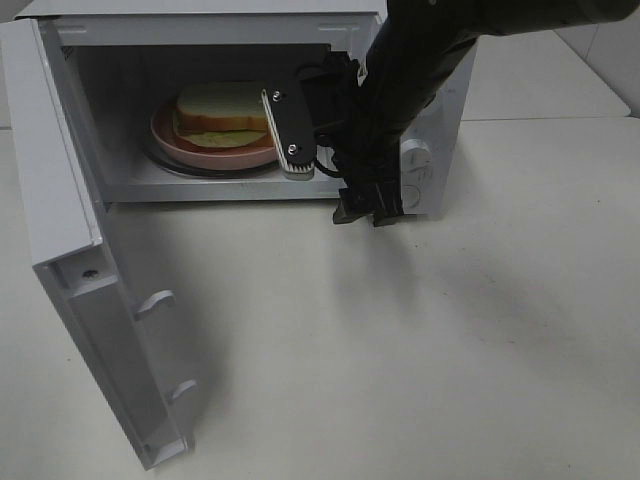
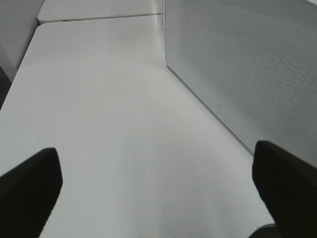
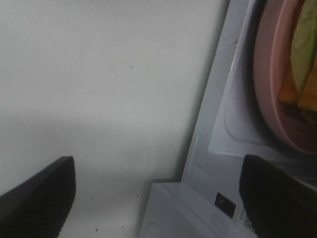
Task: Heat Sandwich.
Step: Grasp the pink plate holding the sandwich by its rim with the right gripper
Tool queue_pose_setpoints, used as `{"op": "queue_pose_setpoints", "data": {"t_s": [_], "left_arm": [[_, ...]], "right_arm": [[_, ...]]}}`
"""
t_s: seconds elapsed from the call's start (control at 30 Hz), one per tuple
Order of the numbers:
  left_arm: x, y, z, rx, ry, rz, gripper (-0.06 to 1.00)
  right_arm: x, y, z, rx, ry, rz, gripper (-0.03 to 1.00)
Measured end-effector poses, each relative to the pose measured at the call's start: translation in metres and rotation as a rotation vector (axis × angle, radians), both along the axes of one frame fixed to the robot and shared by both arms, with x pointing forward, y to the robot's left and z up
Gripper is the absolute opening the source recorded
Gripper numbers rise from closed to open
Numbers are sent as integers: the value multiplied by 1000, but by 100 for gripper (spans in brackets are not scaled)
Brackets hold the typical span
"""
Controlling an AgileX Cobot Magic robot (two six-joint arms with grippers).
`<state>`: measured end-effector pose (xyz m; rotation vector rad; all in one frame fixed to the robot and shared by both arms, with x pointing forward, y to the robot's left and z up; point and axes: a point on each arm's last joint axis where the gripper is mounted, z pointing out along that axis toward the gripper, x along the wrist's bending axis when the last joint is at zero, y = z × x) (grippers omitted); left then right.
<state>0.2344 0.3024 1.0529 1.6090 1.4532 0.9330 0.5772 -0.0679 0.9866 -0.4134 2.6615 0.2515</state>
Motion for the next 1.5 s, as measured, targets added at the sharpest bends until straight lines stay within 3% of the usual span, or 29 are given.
{"op": "queue_pose_setpoints", "data": {"t_s": [0.8, 1.5], "left_arm": [[0, 0, 0, 0, 0, 0, 99], [0, 0, 0, 0, 0, 0, 99]], "right_arm": [[61, 50, -38, 65, -31, -36, 83], [92, 71, -51, 60, -15, -65, 82]]}}
